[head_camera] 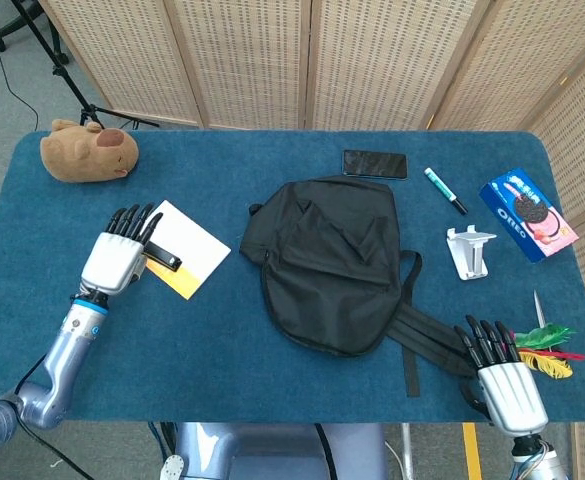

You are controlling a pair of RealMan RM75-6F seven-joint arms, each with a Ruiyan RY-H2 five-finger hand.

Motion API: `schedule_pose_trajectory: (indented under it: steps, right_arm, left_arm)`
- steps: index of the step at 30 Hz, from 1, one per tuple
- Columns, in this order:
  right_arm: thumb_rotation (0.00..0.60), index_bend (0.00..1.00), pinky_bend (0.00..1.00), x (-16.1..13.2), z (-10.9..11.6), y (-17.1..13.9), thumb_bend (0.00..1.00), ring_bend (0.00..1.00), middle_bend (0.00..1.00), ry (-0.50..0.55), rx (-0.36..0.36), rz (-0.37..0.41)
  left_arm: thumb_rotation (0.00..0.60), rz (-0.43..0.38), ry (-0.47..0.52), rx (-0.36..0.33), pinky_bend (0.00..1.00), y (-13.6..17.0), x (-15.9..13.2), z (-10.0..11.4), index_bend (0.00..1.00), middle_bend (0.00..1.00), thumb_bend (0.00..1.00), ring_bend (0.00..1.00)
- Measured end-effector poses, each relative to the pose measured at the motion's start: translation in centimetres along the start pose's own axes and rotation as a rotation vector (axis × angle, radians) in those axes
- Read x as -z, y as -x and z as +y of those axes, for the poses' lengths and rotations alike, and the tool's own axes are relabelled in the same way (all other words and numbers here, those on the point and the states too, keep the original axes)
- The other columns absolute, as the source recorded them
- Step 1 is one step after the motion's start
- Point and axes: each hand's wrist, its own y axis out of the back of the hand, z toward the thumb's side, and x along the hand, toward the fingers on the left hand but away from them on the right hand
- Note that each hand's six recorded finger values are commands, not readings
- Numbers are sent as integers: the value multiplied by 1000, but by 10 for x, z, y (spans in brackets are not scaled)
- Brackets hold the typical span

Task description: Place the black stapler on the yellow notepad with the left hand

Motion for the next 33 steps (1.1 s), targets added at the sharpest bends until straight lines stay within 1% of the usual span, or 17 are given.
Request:
schedule_pose_trajectory:
  steps: [6,8,10,12,13,16,19,22,26,30,33]
  right_arm:
    - [600,67,0,0,1,0,337,0,0,5,4,0]
    - [600,67,0,0,1,0,337,0,0,7,4,0]
    - [600,67,0,-1,2,0,337,0,0,7,4,3]
    - [600,67,0,-1,2,0,337,0,0,8,7,5]
    - [600,67,0,-1,3,0,337,0,0,10,8,5]
    - [600,67,0,-1,4,-1,337,0,0,12,11,5]
    - [600,67,0,-1,4,0,337,0,0,13,11,6]
    - [600,67,0,-1,4,0,337,0,0,13,10,8]
    - [600,67,0,-2,4,0,337,0,0,14,11,12]
    - [600,67,0,-1,5,0,337,0,0,16,14,9]
    - [600,67,0,-1,4,1,337,0,0,16,12,8]
  left_arm:
    - [600,-4,98,6,97,46,-6,28,40,0,285,0]
    - [600,-1,115,20,94,68,-5,36,40,0,224,0]
    - [600,2,112,45,81,92,-2,40,39,0,139,0]
    - [600,-6,105,77,76,111,-3,37,37,0,86,0]
    - [600,-12,98,100,76,125,-5,34,36,0,76,0]
    - [600,-22,80,161,76,157,-6,27,19,0,65,0]
    - [600,-4,61,230,67,180,-3,22,3,0,61,0]
    - [600,19,42,269,58,191,0,20,3,0,64,0]
    - [600,41,35,293,58,201,3,19,3,0,71,0]
    - [600,64,73,277,58,205,6,21,3,0,77,0]
    - [600,73,98,240,58,206,9,27,3,0,78,0]
